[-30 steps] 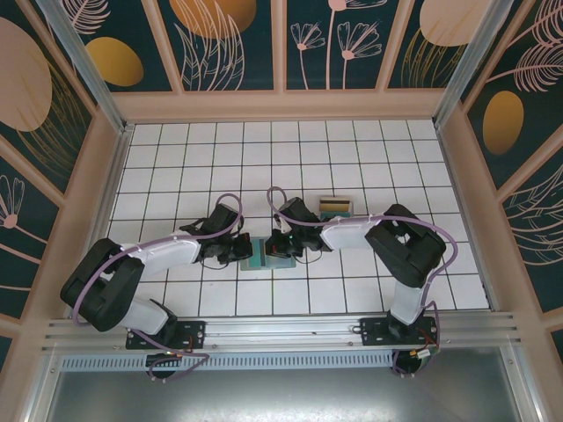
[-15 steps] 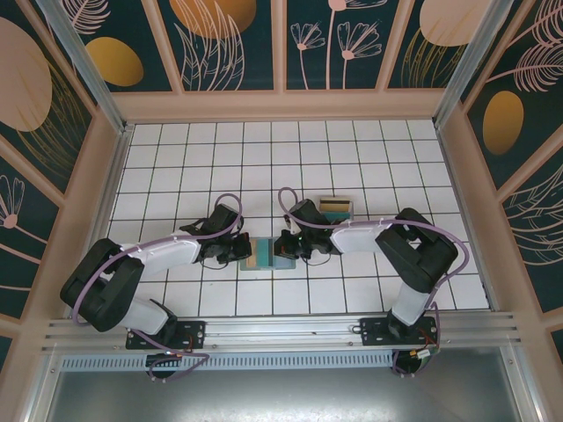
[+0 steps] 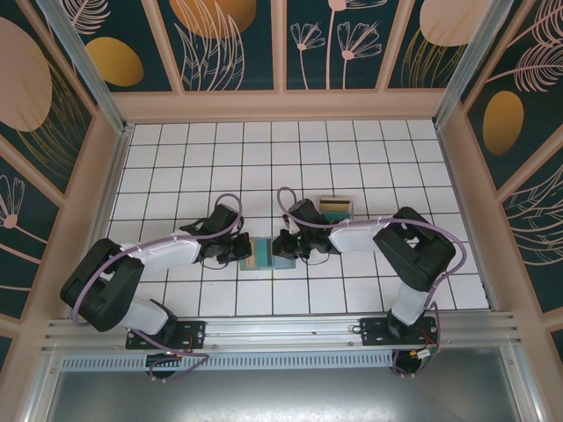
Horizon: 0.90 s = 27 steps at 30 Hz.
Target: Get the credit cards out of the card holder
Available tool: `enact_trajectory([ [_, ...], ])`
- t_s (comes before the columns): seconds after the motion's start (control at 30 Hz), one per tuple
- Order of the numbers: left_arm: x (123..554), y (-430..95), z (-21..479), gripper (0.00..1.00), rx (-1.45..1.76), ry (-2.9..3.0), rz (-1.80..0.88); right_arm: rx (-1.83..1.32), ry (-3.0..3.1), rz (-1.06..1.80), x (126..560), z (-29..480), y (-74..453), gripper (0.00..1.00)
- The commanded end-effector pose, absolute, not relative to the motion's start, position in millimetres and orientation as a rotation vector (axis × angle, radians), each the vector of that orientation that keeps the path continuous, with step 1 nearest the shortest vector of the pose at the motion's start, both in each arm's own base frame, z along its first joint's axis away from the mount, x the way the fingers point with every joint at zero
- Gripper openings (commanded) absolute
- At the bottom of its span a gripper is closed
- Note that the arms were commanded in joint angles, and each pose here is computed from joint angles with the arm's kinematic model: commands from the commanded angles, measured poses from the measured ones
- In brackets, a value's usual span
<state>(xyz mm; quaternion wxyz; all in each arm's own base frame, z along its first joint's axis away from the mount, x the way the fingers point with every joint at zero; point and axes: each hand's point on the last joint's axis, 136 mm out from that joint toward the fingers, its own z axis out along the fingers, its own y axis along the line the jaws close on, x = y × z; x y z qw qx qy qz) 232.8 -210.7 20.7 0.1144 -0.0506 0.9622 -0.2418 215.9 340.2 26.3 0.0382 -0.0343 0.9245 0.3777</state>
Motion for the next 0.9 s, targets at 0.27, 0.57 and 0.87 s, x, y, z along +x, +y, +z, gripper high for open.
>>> enact_trajectory([
  [0.27,225.3,-197.0,8.3,0.00,-0.202,2.877,-0.614,-0.066,2.834,1.149,216.0,24.2,333.6,0.05],
  [0.57,225.0,-196.2,9.0,0.00,-0.206,2.875,-0.610,-0.006,2.845,1.140,213.3,20.3,321.8,0.03],
  [0.87,224.2,-196.9,9.5,0.00,-0.201,2.874,-0.619,0.002,2.846,1.139,210.9,19.2,316.6,0.03],
])
